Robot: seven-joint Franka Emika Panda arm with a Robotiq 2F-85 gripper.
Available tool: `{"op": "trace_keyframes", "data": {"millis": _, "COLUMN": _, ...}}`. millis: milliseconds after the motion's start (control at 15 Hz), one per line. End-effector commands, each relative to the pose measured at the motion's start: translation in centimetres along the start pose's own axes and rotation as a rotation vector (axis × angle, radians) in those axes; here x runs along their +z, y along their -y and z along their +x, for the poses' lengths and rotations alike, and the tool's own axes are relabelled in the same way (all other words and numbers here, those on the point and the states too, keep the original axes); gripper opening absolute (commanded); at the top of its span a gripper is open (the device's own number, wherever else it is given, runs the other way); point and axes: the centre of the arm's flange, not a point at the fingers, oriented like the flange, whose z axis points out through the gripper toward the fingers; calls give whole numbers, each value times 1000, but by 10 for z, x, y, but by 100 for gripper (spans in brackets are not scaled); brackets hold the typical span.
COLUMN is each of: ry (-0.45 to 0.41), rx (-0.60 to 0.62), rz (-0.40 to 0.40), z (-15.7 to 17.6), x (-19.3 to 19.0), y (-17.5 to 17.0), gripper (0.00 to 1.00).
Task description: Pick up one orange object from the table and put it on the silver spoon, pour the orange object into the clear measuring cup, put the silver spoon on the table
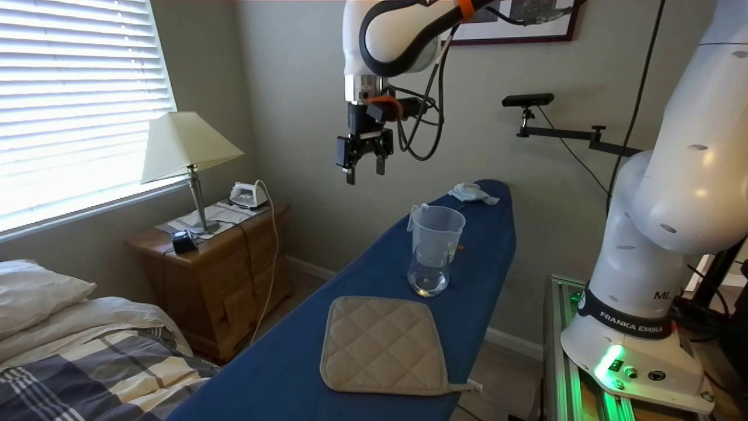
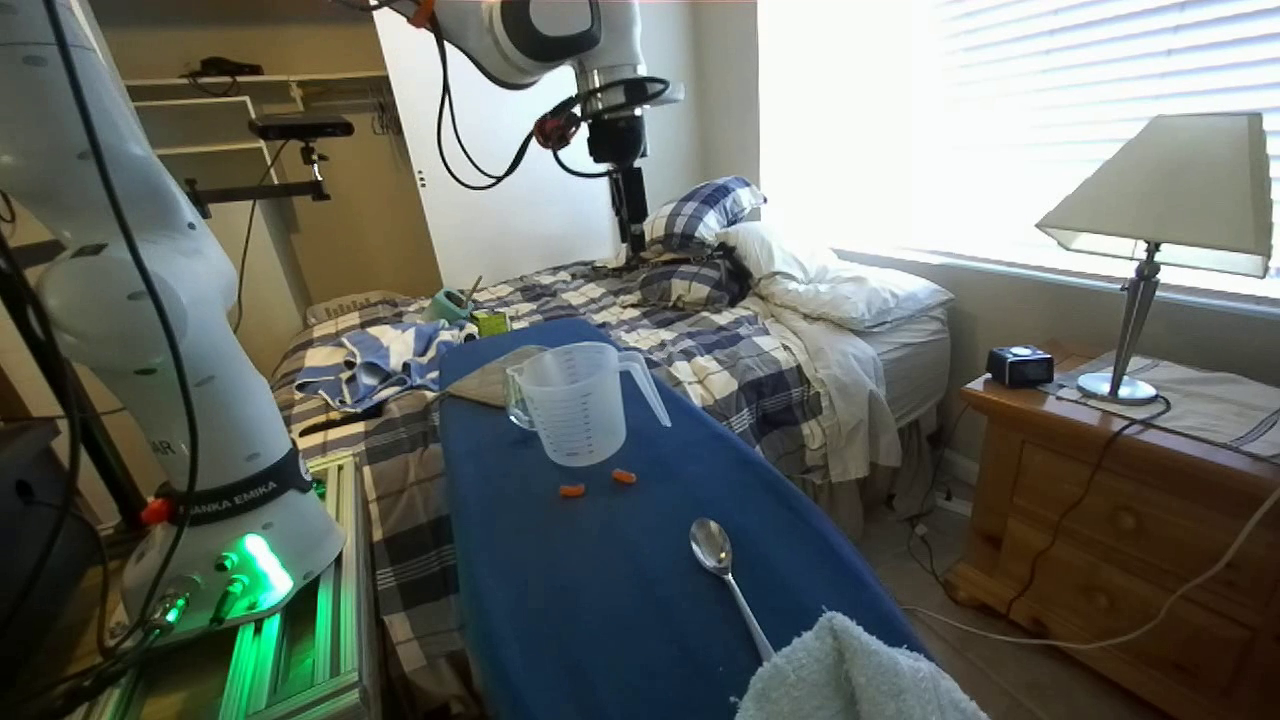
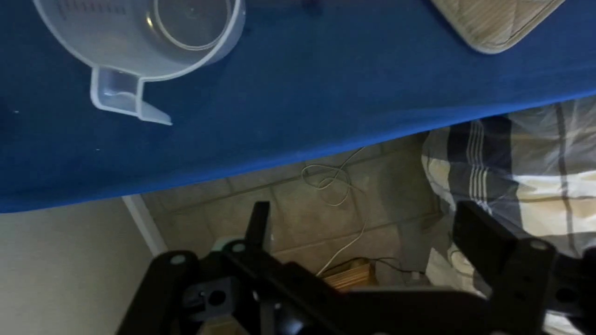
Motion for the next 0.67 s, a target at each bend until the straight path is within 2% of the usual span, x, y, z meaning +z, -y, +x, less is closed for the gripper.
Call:
{"op": "trace_keyframes", "data": {"millis": 0, "ry": -11, "rx": 174, "rz": -29, "z": -2, "x": -4, "y": -61, "gripper": 100}}
{"op": "trace_keyframes", "data": {"millis": 267, "ry": 14, "rx": 369, "rz": 1, "z": -3, "x": 5, "y": -141, "gripper": 100}}
{"op": "trace_keyframes", "data": {"millis": 400, "ry": 31, "rx": 454, "rz": -26, "z": -10, "x": 17, "y": -178, "gripper": 100}}
{"op": "trace_keyframes", "data": {"millis": 533, "ry": -3, "rx": 456, "rz": -86, "z": -8, "x": 23, "y": -193, "gripper": 100}}
{"op": "trace_keyframes", "data": {"millis": 600, "ry": 29, "rx": 430, "rz": -47, "z": 1, "x": 19, "y": -187, "gripper": 100}}
